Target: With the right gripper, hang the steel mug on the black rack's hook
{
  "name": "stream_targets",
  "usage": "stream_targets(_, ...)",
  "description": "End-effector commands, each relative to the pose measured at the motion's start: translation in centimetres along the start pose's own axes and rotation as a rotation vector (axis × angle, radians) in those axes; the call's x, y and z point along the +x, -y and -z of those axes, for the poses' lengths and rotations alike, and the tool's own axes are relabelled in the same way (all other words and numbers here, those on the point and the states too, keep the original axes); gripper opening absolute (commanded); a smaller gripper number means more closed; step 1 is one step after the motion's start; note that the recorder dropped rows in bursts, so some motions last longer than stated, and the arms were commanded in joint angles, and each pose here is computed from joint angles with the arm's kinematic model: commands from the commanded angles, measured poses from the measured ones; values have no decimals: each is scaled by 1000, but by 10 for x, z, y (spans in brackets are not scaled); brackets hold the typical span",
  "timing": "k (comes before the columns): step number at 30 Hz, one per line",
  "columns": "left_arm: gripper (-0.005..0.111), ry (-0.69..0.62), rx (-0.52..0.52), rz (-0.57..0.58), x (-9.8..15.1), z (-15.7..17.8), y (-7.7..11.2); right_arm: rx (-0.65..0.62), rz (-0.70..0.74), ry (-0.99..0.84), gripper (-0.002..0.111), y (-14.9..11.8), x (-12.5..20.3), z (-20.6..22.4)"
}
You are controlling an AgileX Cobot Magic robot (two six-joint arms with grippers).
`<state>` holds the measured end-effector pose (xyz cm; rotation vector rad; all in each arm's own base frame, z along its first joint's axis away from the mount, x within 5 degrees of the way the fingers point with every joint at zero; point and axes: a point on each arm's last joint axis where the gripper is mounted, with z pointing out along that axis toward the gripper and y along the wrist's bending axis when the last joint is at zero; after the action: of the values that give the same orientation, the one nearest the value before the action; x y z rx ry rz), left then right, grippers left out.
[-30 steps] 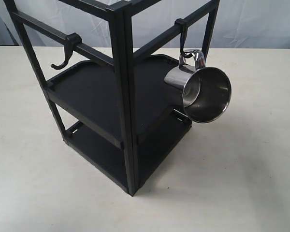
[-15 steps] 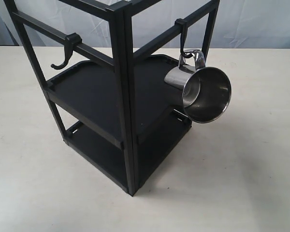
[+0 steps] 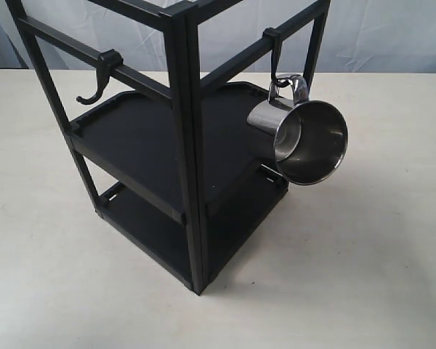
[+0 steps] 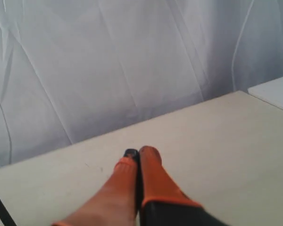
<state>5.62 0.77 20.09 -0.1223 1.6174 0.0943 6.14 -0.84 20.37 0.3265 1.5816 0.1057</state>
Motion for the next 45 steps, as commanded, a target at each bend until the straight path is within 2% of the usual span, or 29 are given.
stream_targets(1,1,10,10,9,-1,0,1,22,118,-33,-1,3,5,5)
stream_targets(45,1,10,10,9,-1,0,1,25,115,-43,-1,3,6,6)
